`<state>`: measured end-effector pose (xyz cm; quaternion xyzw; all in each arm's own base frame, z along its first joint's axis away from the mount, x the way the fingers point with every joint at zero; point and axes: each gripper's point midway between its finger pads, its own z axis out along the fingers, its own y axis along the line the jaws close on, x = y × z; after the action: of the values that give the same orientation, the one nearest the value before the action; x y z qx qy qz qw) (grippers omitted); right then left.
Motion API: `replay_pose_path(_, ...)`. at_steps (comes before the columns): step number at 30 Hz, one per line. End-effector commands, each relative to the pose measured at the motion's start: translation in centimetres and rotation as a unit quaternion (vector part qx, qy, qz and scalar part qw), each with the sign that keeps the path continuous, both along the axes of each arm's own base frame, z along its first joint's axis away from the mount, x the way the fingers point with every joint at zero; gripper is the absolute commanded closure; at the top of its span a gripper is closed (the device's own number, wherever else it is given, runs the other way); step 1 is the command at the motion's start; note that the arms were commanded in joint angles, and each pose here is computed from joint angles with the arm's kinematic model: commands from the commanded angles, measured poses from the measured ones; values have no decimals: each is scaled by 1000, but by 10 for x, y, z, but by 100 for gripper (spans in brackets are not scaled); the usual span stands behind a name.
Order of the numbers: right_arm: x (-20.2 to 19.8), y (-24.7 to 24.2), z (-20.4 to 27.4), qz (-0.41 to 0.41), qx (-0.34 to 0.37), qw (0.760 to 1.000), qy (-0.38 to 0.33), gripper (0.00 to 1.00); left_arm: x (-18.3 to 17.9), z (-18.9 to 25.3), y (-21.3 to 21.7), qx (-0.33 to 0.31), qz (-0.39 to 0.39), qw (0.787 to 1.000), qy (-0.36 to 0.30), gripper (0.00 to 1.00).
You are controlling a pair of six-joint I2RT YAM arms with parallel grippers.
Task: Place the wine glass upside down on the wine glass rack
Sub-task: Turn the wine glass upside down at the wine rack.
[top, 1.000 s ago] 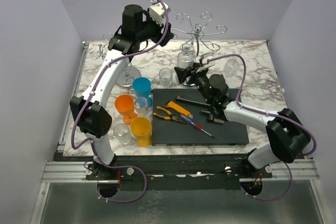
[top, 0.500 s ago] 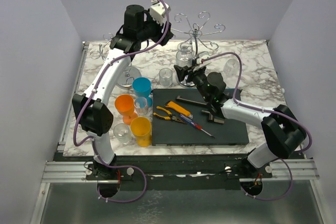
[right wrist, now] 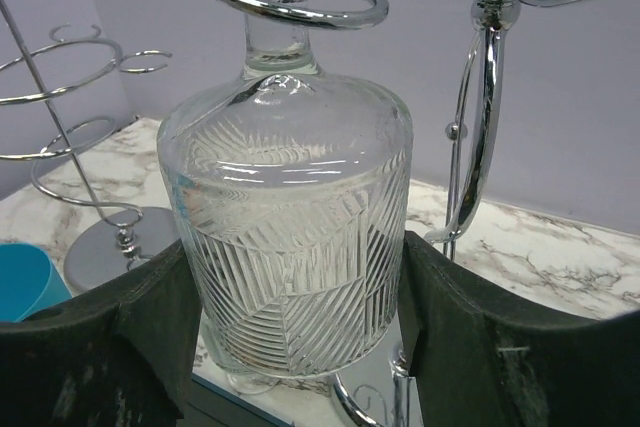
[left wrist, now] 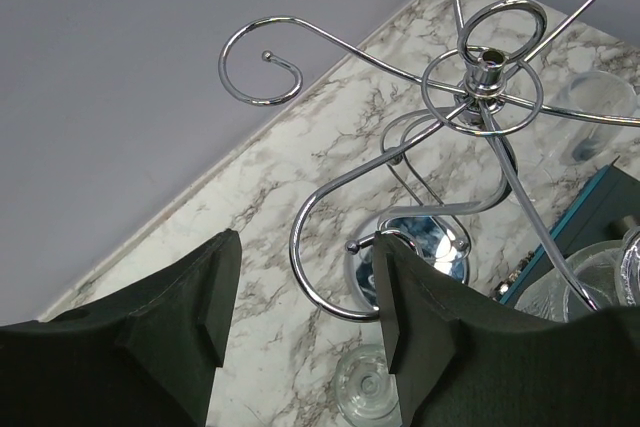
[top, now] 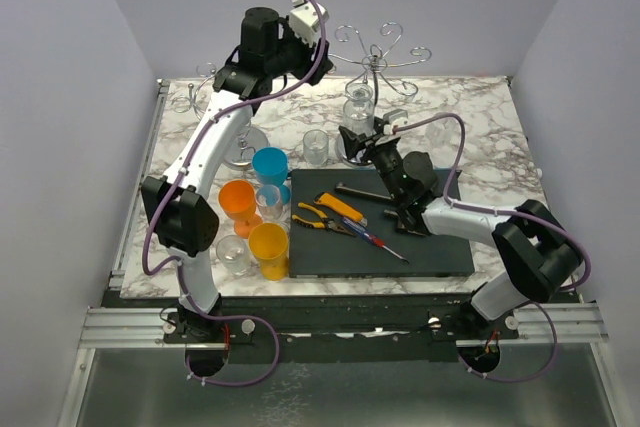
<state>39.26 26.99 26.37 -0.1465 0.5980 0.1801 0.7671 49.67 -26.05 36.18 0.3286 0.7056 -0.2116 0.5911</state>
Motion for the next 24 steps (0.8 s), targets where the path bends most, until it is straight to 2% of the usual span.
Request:
replay_pose_path(1,-6,-8,28,-9,56,997,-43,99,12,-11,0,14,24,1000,5,39)
replay_pose_path(5,-2,-8,14,-19,64,998,-20,97,13,-13,-1,16,25,1000,6,40)
replay_pose_path(6,-1,-6,10,-15,73,997,-9,86,13,-13,0,16,26,1000,6,40)
replay_pose_path(8,-2,-3,3,-5,71,997,4,58,13,-12,0,16,26,1000,5,40)
replay_pose_path(9,-3,-2,-1,-4,68,998,14,30,13,-11,0,16,27,999,5,40)
replay_pose_path(10,-4,-2,-4,-2,67,998,22,13,13,-11,0,15,27,1000,4,40)
replay_pose_path(11,-5,-2,-5,0,64,998,28,1,13,-10,0,15,27,1000,3,40)
replay_pose_path(17,-29,-12,-6,19,49,997,48,0,8,-7,0,10,23,1000,5,40)
replay_pose_path(24,-73,-37,7,36,19,991,126,0,-2,6,1,-1,19,1000,3,37)
